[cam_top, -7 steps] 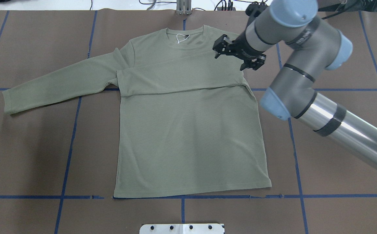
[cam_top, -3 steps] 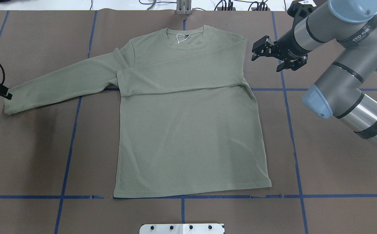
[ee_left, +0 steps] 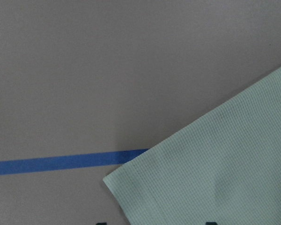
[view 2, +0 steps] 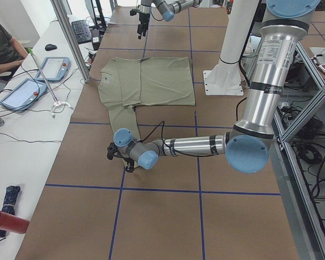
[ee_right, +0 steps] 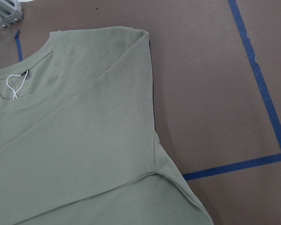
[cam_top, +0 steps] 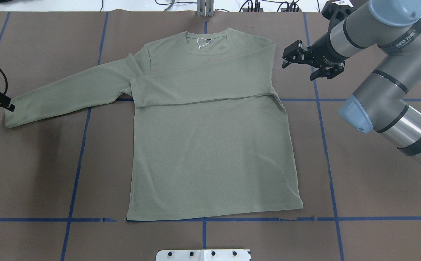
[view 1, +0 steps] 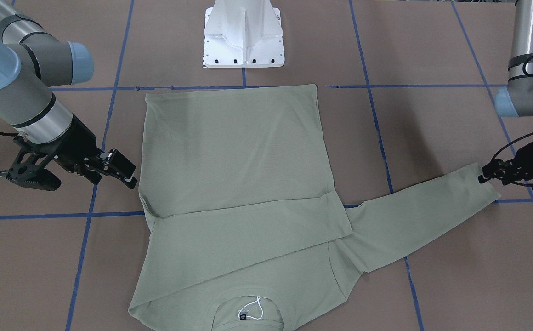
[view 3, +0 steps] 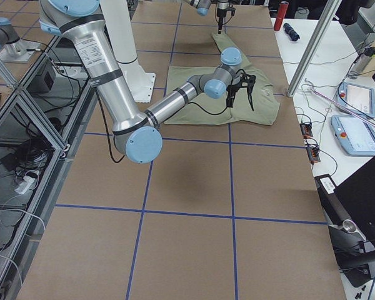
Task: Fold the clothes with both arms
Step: 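Lower the left gripper onto the cuff of the other sleeve and grasp it, then carry the sleeve across the shirt toward the collar with the left gripper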
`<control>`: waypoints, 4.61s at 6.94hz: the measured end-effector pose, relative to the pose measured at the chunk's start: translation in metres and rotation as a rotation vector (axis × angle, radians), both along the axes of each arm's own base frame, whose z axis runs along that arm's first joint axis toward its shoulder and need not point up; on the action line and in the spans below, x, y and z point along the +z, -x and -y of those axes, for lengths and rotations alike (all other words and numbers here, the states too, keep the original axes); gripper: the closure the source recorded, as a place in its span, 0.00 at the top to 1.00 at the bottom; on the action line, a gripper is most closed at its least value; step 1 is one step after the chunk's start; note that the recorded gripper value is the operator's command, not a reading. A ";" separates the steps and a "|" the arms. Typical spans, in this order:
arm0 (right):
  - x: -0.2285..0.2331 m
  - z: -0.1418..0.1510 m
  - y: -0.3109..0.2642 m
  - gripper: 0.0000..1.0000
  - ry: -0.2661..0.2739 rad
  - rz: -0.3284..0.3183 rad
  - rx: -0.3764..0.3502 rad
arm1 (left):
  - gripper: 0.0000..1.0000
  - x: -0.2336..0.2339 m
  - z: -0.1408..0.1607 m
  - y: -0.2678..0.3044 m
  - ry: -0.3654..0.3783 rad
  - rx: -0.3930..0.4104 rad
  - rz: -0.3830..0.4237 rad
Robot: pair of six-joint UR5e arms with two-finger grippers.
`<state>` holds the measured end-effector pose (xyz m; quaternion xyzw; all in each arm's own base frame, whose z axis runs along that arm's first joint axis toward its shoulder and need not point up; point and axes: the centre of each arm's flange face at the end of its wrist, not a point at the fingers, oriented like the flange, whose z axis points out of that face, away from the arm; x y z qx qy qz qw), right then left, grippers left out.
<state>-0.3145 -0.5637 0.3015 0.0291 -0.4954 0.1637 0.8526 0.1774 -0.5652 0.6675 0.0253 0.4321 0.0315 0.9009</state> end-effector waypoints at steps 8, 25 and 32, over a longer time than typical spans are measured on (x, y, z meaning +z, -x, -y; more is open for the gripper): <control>-0.006 -0.012 -0.009 1.00 -0.018 0.013 0.004 | 0.43 0.010 0.005 -0.003 -0.001 -0.002 0.030; -0.009 -0.020 -0.015 1.00 -0.020 0.021 0.013 | 0.37 0.011 0.005 -0.002 -0.004 -0.047 0.015; -0.006 -0.026 -0.020 1.00 -0.018 0.021 0.015 | 0.00 -0.040 0.011 -0.007 -0.054 -0.052 -0.051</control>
